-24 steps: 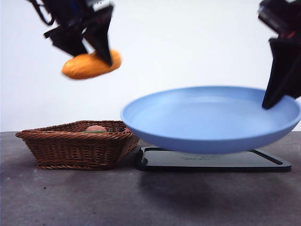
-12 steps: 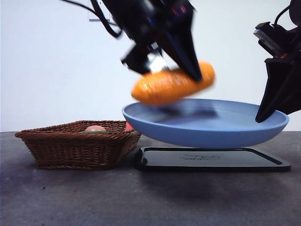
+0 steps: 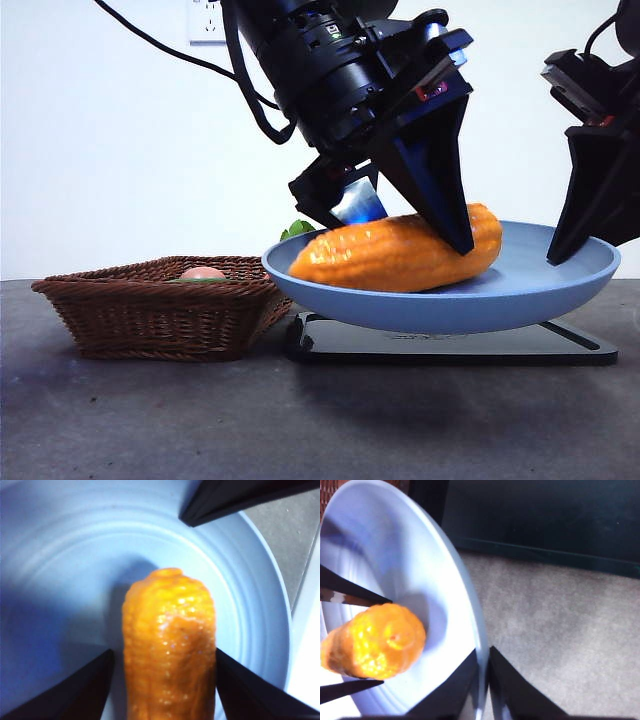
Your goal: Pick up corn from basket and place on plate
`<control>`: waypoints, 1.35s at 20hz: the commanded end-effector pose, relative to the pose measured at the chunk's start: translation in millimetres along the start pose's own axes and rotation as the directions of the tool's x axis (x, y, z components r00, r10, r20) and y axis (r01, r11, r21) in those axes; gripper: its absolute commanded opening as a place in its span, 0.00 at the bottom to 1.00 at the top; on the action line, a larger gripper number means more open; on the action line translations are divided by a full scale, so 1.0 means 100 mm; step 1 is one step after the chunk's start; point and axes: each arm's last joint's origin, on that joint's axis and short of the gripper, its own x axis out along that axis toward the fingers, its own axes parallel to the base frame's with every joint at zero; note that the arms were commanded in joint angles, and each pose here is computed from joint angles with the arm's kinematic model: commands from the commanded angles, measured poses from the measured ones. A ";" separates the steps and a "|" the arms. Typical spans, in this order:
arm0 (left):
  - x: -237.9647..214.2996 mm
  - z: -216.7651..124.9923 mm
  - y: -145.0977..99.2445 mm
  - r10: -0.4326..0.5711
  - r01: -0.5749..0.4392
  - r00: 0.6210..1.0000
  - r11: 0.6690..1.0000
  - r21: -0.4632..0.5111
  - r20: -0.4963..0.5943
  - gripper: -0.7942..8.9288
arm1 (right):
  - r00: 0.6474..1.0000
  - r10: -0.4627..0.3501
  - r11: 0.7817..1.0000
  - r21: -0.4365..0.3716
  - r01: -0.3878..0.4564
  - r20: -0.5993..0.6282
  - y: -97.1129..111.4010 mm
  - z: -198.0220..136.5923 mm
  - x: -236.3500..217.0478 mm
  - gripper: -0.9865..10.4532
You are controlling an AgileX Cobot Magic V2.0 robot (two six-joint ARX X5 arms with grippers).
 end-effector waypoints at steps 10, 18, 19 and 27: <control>-0.81 0.26 -0.24 0.019 -0.027 0.987 0.999 0.045 0.158 0.42 | 0.999 0.009 1.000 -0.010 -0.008 0.051 -0.04 0.08 -0.04 0.09; -1.54 0.13 -0.44 0.042 -0.063 0.948 0.996 0.056 0.315 0.42 | 0.992 -0.034 0.996 0.080 0.024 0.123 -0.36 0.24 -0.08 0.09; -1.62 0.11 -0.47 0.042 -0.066 0.941 0.996 0.061 0.337 0.42 | 0.992 -0.040 0.995 0.095 0.028 0.118 -0.41 0.30 -0.05 0.09; -1.93 -0.01 -0.60 0.042 -0.068 0.915 0.996 0.050 0.402 0.42 | 0.994 -0.048 0.991 0.126 0.035 0.100 -0.64 0.94 0.21 0.09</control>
